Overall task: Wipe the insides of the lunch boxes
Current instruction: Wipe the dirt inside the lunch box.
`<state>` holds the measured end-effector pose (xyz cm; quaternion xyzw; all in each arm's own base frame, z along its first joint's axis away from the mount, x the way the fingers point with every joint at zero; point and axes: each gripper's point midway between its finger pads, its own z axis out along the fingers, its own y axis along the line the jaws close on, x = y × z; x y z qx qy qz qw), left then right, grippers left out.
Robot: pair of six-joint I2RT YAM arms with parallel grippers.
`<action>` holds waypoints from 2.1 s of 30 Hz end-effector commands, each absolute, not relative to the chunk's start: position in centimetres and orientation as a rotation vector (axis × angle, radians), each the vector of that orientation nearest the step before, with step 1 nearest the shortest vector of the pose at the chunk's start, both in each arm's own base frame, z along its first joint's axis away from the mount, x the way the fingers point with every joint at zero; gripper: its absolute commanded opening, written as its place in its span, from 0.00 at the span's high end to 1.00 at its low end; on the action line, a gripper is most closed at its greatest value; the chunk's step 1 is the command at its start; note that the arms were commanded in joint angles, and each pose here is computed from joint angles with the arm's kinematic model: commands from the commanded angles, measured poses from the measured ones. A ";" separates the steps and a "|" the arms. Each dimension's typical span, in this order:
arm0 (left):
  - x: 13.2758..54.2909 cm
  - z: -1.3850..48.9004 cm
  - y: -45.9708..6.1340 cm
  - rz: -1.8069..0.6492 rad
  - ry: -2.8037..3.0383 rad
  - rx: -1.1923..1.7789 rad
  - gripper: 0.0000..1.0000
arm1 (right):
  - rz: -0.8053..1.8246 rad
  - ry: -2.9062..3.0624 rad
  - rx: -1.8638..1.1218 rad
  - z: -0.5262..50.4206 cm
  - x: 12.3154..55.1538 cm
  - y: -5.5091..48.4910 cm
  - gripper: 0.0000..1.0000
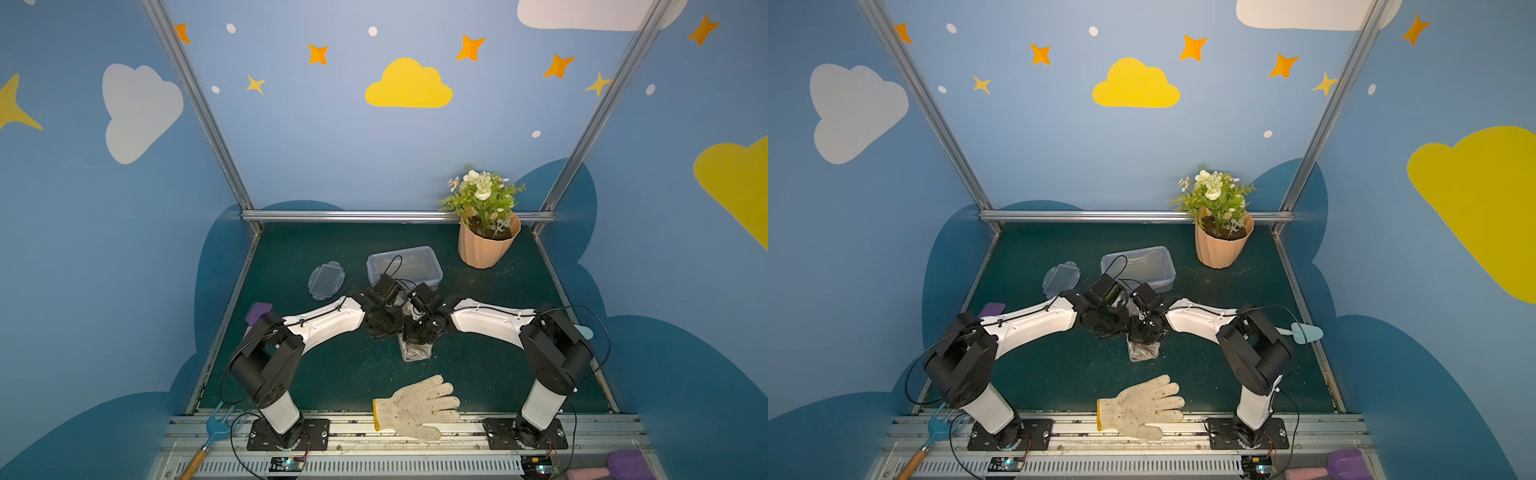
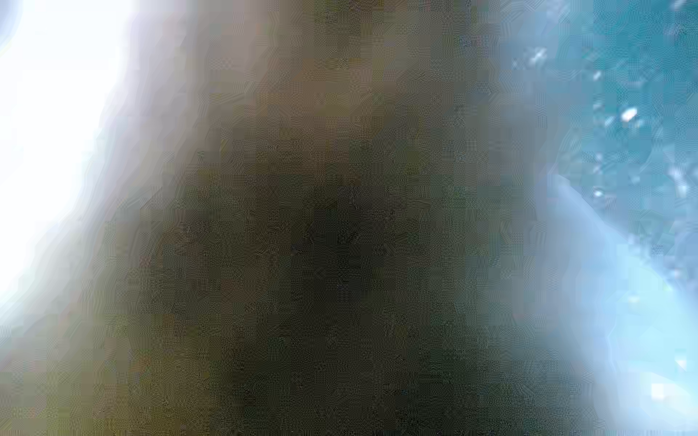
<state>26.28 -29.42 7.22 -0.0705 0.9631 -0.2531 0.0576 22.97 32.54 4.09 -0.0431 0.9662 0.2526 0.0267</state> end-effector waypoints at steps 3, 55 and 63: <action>23.2 9.8 -37.0 -1.190 2.903 0.009 0.96 | 1.191 2.647 0.021 9.0 29.6 37.4 1.00; 24.3 8.7 -35.2 -1.275 2.847 -0.356 0.96 | 1.241 2.395 -0.001 13.9 33.4 39.7 1.00; 23.8 8.6 -33.8 -1.213 2.853 -0.375 0.96 | 0.441 2.524 -0.197 10.7 33.9 34.3 1.00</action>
